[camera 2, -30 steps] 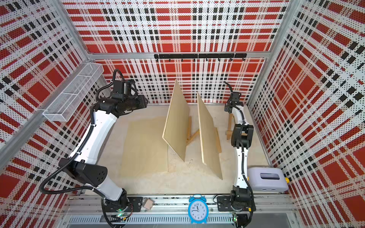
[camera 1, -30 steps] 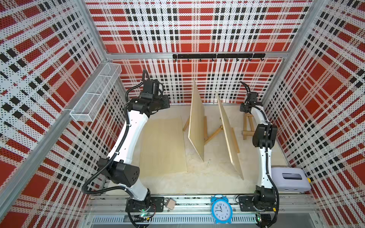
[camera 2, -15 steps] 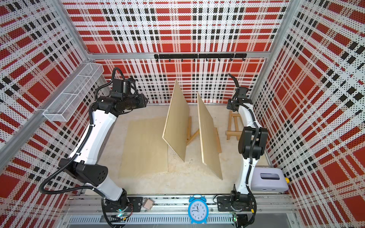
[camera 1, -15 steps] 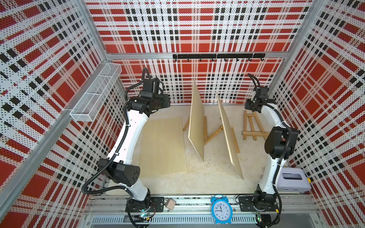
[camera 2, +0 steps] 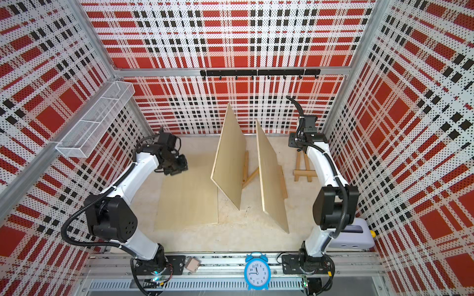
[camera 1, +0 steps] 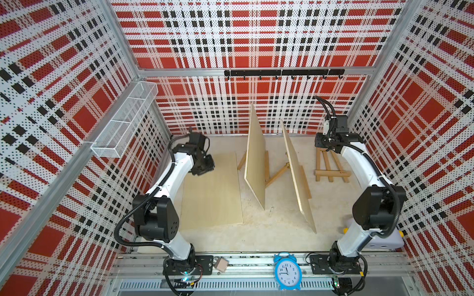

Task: Disassemble the easel
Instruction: Place the easel at the center of the board, then move the drawing board to the center of the board.

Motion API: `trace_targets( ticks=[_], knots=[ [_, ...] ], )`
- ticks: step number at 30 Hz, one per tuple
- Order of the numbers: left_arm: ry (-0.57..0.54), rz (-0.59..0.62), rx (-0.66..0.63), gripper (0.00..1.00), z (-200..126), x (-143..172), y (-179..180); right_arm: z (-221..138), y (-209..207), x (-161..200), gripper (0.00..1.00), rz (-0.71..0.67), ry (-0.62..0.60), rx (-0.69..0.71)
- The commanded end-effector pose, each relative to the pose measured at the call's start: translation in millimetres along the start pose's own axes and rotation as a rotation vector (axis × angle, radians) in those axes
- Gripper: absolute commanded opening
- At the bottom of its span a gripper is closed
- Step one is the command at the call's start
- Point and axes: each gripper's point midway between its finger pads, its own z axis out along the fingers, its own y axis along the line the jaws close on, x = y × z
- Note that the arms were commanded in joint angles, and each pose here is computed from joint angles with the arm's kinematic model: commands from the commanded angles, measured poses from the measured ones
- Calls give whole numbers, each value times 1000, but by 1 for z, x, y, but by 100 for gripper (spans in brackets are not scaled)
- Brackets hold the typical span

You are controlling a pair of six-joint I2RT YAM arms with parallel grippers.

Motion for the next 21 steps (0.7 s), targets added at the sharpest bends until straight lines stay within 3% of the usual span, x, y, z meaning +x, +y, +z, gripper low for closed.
trace_targets(
  ticks=[1,6,9,16,21],
  knots=[
    [-45,-16,69,37,-16,15,-23,-17,0,-5,45,-38,-34,25],
    [115,59,-117,37,-7,85,-4,-32,6,-2,45,-66,-45,12],
    [157,12,-156,36,-14,121,13,-39,8,-3,46,-79,-63,-5],
    [149,-268,-151,36,-25,194,56,-59,17,-15,46,-101,-141,-64],
    [90,-502,-85,37,-10,217,73,-69,30,-24,46,-57,-198,-141]
  ],
)
